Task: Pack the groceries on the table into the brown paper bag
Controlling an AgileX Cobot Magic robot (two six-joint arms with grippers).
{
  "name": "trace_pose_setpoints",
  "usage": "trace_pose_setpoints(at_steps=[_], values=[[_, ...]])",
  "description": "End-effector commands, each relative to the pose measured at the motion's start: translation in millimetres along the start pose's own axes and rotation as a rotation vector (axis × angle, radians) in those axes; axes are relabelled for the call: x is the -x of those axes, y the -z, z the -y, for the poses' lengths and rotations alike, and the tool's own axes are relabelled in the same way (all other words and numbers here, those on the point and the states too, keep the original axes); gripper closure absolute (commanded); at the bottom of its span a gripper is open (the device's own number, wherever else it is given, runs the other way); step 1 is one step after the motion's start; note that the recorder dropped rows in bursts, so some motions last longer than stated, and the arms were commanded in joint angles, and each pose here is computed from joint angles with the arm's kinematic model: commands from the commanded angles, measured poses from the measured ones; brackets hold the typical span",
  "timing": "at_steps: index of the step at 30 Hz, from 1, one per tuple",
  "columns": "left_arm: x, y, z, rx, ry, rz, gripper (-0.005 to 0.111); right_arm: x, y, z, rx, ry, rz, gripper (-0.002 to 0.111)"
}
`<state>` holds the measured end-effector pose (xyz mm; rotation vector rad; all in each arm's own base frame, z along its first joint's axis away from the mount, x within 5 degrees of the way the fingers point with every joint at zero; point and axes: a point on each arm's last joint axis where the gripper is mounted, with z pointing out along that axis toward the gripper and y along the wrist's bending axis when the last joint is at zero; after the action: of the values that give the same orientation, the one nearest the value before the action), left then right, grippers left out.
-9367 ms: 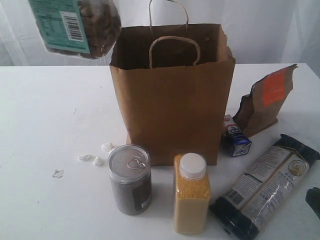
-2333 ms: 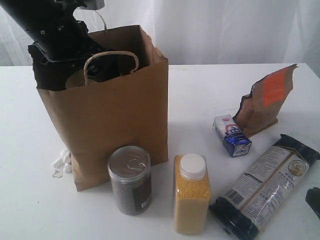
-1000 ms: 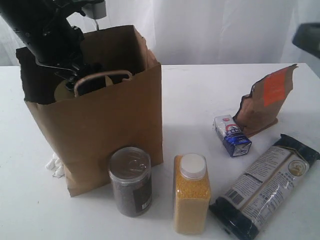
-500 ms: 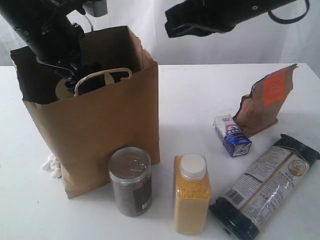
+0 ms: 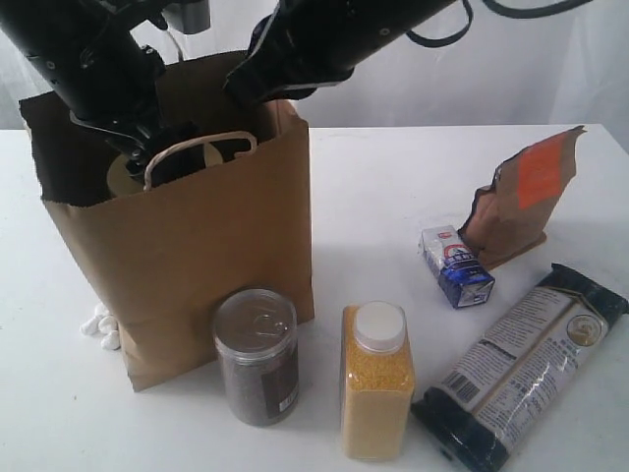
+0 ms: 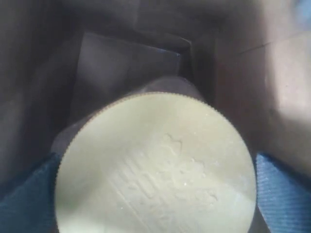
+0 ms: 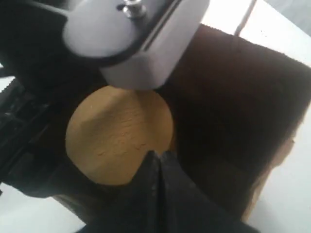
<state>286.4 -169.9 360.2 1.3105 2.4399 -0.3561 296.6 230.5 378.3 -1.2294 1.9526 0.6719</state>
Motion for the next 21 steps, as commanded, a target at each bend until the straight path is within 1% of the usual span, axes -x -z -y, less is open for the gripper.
trace_pose_setpoints(at_steps=[1,5,8,12,15,21], values=[[-1,7,4.6,0.002,-0.014,0.003,0.002,2,-14,-3,-0.008,0.053,-0.057,0.108],[-2,7,3.9,0.01,-0.017,-0.001,0.002,-2,-26,0,0.016,0.015,-0.078,0.108],[-2,7,3.5,0.014,-0.017,0.001,0.002,2,-27,-6,0.028,0.028,-0.07,0.108],[-1,7,2.7,0.023,-0.018,0.012,0.002,16,-24,-17,0.04,0.065,-0.032,0.108],[0,7,2.3,0.027,-0.018,0.019,0.002,19,-26,-25,0.053,0.087,-0.028,0.108],[0,7,2.3,0.027,-0.016,0.019,0.002,5,-60,-29,0.125,0.071,-0.116,0.108]])
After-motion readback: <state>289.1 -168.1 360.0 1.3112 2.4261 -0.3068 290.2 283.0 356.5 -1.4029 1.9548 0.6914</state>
